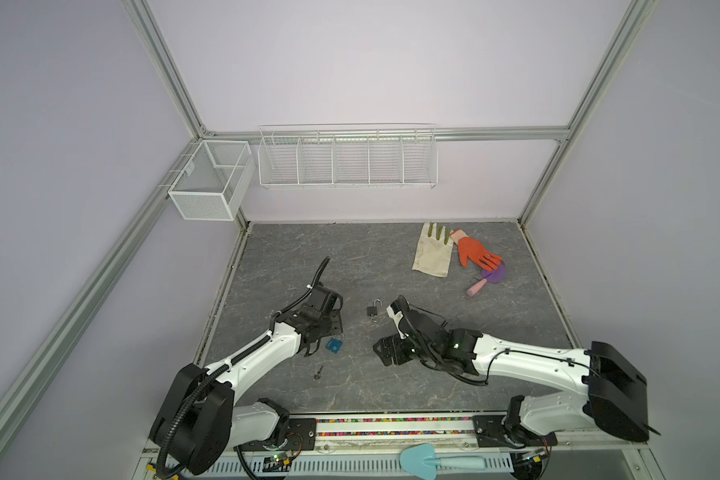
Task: Unlock with the key
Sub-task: 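Move the open left gripper toward the loose silver key beside the blue padlock, then lower the left gripper and close it on the loose silver key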
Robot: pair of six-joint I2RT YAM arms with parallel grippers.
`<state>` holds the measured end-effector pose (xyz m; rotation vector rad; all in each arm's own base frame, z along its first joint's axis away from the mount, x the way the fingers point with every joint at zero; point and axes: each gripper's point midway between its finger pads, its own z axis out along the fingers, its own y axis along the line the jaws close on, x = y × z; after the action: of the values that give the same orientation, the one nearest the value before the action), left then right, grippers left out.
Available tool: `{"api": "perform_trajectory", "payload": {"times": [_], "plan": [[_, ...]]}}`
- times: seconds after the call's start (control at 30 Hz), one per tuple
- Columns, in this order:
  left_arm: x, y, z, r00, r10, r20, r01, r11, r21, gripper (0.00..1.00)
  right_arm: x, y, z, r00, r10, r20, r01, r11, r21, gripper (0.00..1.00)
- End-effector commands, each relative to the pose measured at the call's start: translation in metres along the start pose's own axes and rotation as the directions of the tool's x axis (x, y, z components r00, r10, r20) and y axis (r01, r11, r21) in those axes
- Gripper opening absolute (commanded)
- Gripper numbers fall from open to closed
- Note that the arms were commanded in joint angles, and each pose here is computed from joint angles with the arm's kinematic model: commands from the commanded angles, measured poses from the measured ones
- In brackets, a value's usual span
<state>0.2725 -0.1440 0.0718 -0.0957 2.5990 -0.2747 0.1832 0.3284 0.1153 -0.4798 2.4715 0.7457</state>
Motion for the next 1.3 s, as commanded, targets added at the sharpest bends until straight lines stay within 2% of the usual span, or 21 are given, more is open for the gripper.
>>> {"api": "perform_trajectory", "payload": {"times": [0.0,0.23,0.37,0.43,0.63,0.83,1.03,1.27], "plan": [[0.005,0.004,0.005,0.999,-0.029,-0.012,0.029,1.0,-0.007,0.56,-0.011,0.005,-0.008,0.999,0.015,0.045,-0.015,1.0,-0.008,0.89],[0.026,0.025,-0.004,0.993,-0.102,-0.063,0.096,0.991,-0.091,0.56,-0.006,0.009,-0.008,1.0,0.001,0.031,-0.001,1.0,-0.014,0.89],[0.042,0.047,-0.017,0.973,-0.217,-0.075,0.199,0.961,-0.194,0.52,-0.002,0.014,-0.005,1.0,-0.006,0.018,0.006,1.0,-0.014,0.88],[0.051,0.05,-0.023,0.963,-0.263,-0.058,0.246,0.947,-0.206,0.5,0.001,0.018,-0.004,1.0,-0.014,0.011,0.014,1.0,-0.025,0.88],[0.083,0.066,-0.036,0.915,-0.403,-0.026,0.384,0.889,-0.25,0.48,0.012,0.02,0.001,1.0,-0.005,-0.006,0.005,0.999,-0.034,0.89],[0.112,0.072,-0.043,0.842,-0.54,-0.023,0.518,0.818,-0.251,0.47,0.018,0.012,-0.001,1.0,-0.01,-0.015,0.009,1.0,-0.018,0.89],[0.131,0.074,-0.047,0.802,-0.596,-0.04,0.569,0.783,-0.252,0.45,0.022,0.006,-0.002,1.0,-0.018,-0.016,0.018,1.0,-0.003,0.89],[0.139,0.074,-0.045,0.779,-0.625,-0.046,0.596,0.762,-0.254,0.4,0.023,0.003,-0.003,1.0,-0.029,-0.013,0.029,1.0,0.009,0.89]]}}
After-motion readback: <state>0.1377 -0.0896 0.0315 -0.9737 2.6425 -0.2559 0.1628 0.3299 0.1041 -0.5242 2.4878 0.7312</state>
